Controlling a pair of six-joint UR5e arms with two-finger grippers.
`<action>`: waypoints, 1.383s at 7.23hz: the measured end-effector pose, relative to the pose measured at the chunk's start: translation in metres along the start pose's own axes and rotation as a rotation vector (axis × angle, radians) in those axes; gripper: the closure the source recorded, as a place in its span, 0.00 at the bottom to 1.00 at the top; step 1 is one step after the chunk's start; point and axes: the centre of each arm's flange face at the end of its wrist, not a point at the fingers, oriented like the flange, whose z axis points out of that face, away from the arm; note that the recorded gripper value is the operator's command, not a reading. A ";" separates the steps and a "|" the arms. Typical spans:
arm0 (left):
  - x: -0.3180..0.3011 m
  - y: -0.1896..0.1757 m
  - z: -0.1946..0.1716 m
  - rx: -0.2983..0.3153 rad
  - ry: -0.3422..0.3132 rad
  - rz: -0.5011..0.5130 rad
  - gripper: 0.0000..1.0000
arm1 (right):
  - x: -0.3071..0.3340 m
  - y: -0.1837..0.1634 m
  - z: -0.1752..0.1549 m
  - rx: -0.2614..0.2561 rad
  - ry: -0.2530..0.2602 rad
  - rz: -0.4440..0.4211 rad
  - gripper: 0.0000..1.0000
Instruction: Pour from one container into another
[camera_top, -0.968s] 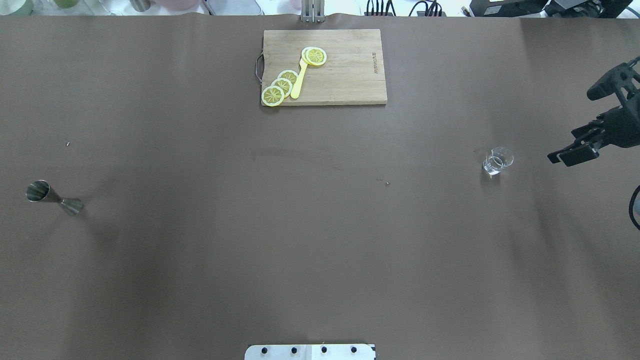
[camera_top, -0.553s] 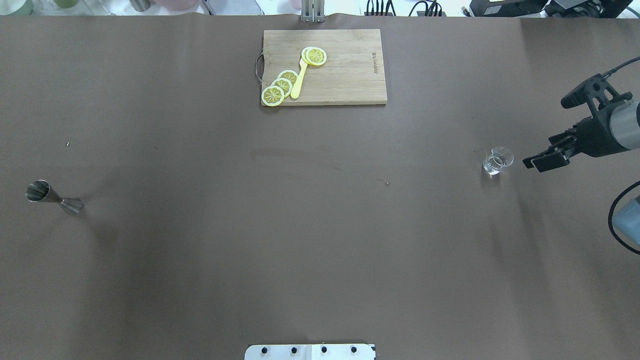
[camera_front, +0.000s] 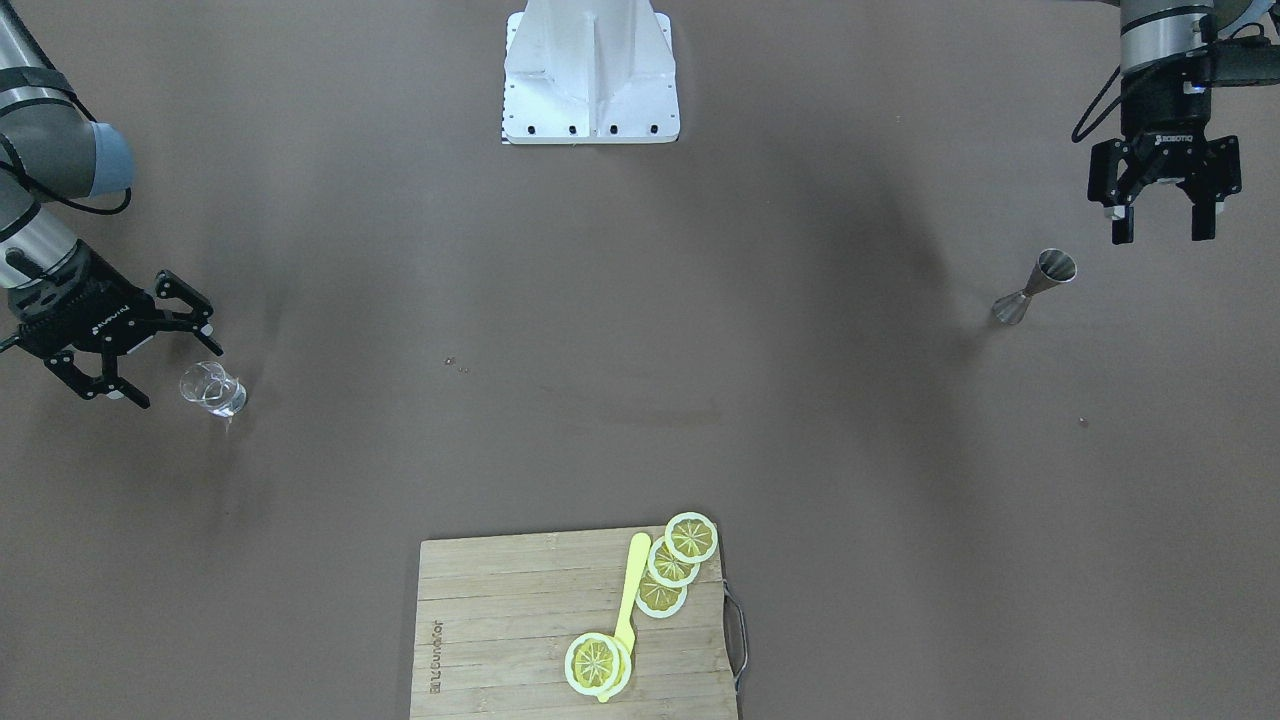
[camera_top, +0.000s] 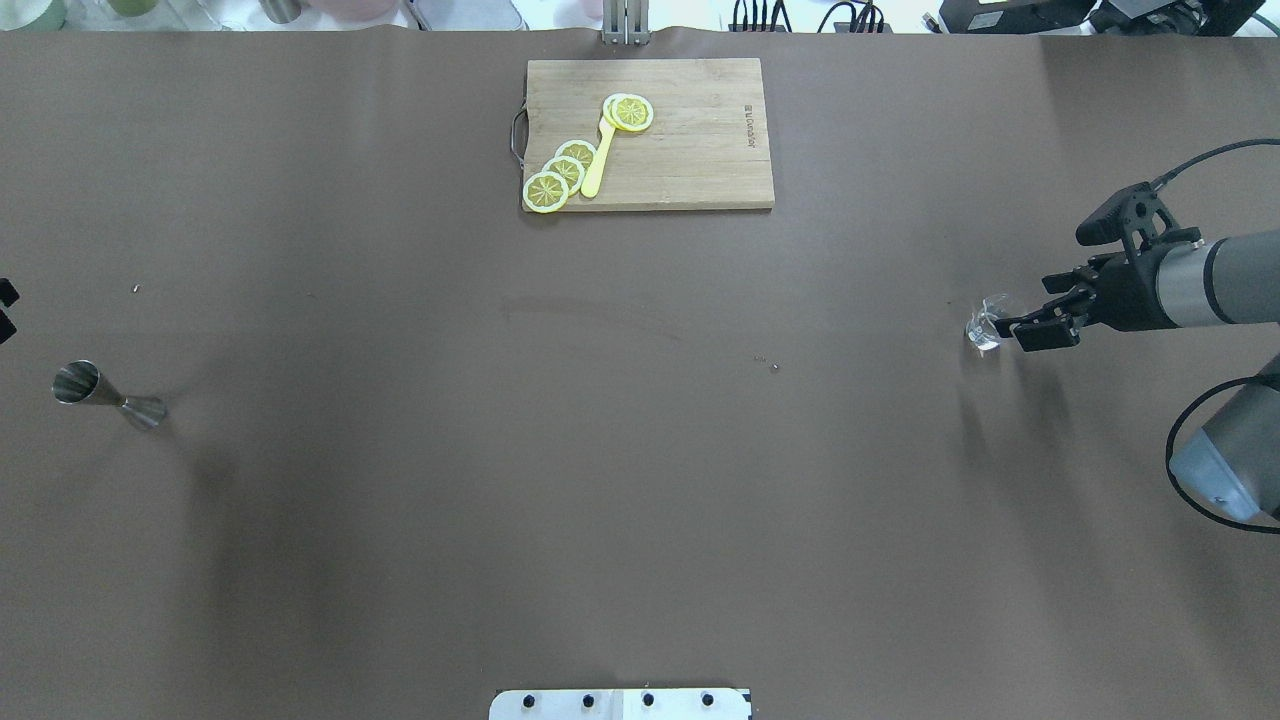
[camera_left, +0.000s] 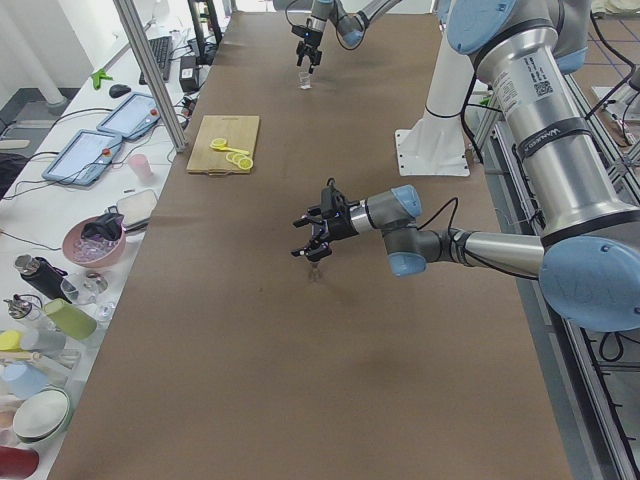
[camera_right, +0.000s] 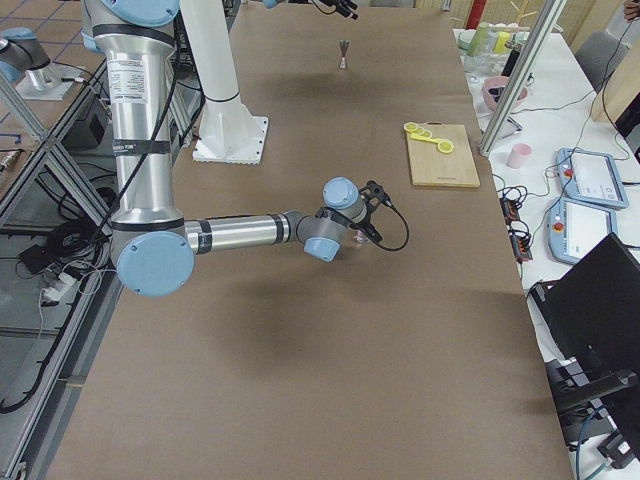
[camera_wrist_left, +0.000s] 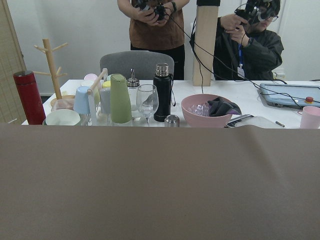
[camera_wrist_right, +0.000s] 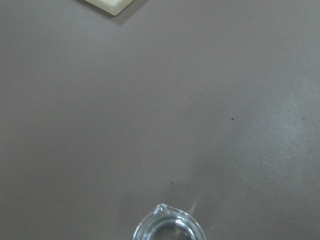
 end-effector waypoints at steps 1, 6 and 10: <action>0.000 0.015 0.002 0.023 0.006 0.001 0.03 | -0.005 -0.002 0.005 0.008 -0.005 0.003 0.00; 0.007 0.085 0.014 0.124 0.010 0.021 0.03 | -0.001 0.024 0.029 0.077 -0.036 -0.045 0.00; 0.020 0.123 0.029 0.162 0.005 0.030 0.03 | 0.001 0.030 0.026 0.151 -0.045 -0.080 0.00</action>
